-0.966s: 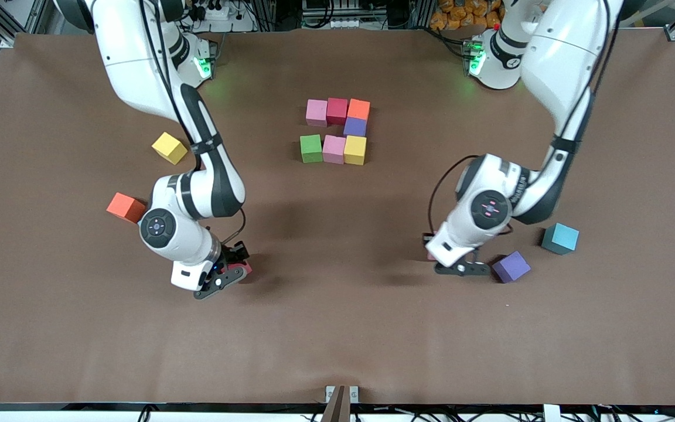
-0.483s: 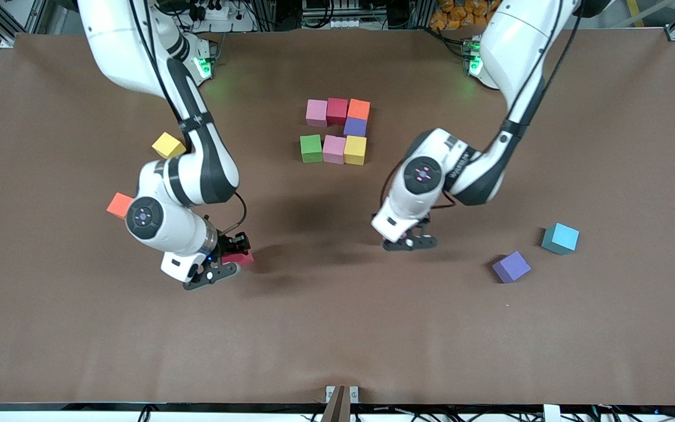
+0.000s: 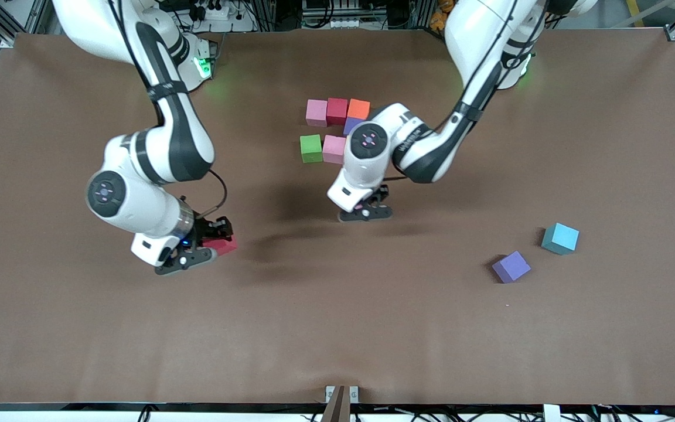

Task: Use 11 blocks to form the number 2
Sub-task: 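Carry the lilac cube with the left gripper while the right gripper holds pink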

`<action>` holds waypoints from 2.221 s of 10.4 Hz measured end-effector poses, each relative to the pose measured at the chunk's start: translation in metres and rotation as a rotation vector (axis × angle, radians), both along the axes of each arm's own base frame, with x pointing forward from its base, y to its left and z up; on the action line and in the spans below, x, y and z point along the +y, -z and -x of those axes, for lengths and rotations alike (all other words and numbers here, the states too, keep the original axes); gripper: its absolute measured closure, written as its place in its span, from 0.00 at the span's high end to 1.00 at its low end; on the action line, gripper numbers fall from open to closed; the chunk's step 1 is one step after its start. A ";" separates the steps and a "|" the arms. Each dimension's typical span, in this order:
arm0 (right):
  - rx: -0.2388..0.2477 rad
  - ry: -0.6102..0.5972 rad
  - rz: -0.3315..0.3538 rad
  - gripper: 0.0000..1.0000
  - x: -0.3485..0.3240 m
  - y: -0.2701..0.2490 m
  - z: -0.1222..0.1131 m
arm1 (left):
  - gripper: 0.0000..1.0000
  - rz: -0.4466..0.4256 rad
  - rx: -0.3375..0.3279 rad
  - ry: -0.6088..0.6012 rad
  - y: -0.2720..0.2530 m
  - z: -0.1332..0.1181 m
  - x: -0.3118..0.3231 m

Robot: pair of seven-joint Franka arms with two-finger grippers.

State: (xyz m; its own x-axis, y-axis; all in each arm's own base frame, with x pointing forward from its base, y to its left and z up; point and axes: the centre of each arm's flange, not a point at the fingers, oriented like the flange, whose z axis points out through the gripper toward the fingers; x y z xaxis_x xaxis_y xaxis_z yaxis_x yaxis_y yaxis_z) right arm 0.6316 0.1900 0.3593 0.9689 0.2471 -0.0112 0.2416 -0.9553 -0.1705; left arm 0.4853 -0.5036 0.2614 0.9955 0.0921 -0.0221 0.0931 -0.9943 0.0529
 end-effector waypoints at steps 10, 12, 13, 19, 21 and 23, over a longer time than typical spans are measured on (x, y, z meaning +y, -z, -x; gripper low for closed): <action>0.079 0.074 0.029 0.58 -0.047 -0.055 0.021 | 0.55 0.033 -0.001 0.016 0.043 0.082 -0.111; 0.078 0.073 0.044 0.58 -0.052 -0.065 0.024 | 0.55 0.013 0.010 0.027 0.046 0.090 -0.113; 0.079 0.075 0.046 0.58 -0.053 -0.065 0.024 | 0.55 0.001 0.017 0.027 0.048 0.091 -0.112; 0.087 0.078 0.050 0.58 -0.054 -0.061 0.026 | 0.55 -0.046 0.047 0.033 0.057 0.096 -0.107; 0.090 0.085 0.051 0.58 -0.058 -0.060 0.026 | 0.55 -0.046 0.048 0.039 0.057 0.097 -0.108; 0.092 0.090 0.051 0.58 -0.061 -0.059 0.025 | 0.55 -0.043 0.053 0.035 0.056 0.098 -0.108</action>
